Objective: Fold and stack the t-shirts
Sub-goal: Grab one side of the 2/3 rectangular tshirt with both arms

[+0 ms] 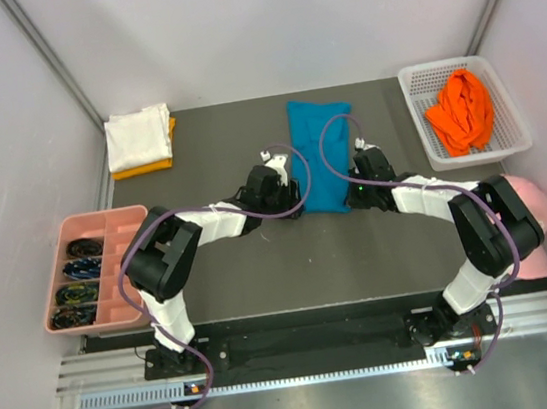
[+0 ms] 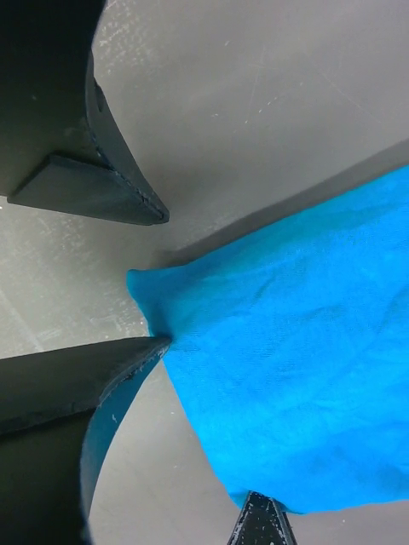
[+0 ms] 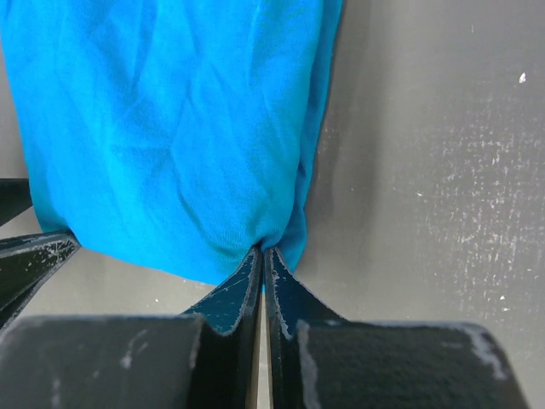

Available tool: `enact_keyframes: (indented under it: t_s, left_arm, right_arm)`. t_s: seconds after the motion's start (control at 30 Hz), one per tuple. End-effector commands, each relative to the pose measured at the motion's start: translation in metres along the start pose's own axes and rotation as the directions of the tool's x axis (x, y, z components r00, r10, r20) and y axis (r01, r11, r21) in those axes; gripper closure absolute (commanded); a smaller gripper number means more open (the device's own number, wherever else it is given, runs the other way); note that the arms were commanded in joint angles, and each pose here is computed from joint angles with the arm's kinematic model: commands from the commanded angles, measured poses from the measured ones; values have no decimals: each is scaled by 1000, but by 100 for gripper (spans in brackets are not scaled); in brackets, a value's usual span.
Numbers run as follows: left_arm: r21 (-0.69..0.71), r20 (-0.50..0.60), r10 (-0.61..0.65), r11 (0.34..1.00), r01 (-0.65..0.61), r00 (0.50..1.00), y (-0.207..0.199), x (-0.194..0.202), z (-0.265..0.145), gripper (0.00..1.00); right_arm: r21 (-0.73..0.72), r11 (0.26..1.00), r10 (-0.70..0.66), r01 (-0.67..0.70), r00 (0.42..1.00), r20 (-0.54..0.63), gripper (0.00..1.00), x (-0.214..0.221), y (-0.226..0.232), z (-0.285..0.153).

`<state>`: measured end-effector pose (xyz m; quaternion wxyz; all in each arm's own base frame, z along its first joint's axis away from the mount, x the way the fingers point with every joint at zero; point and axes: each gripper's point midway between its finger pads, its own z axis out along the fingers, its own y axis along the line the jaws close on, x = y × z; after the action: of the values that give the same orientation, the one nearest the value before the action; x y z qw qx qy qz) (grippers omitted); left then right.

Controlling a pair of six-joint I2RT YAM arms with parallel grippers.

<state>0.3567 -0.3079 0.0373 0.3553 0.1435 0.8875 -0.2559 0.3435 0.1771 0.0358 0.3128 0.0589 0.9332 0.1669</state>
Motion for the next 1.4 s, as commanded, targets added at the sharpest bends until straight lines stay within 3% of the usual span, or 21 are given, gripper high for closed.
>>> enact_keyframes:
  t_s: [0.0, 0.07, 0.1, 0.2, 0.77, 1.37]
  left_arm:
    - [38, 53, -2, 999, 0, 999, -12, -20, 5, 44]
    - [44, 52, -1, 999, -1, 999, -13, -20, 7, 61]
    - [44, 52, -5, 999, 3, 999, -13, -20, 7, 79]
    - [48, 50, -11, 999, 8, 999, -14, -19, 8, 100]
    - [77, -16, -38, 996, 39, 999, -26, 3, -21, 100]
    - [17, -128, -50, 998, 53, 991, -45, 101, -98, 100]
  right_arm:
    - [-27, 999, -16, 16, 1000, 26, 100, -8, 10, 2]
    - [-28, 999, -17, 17, 1000, 25, 100, -8, 10, 2]
    - [-27, 1000, -15, 16, 1000, 26, 100, -8, 10, 2]
    - [-27, 999, -18, 19, 999, 26, 100, -8, 10, 2]
    - [-28, 1000, 0, 0, 1000, 0, 100, 7, 4, -24]
    - [-59, 998, -21, 12, 987, -159, 100, 111, 7, -87]
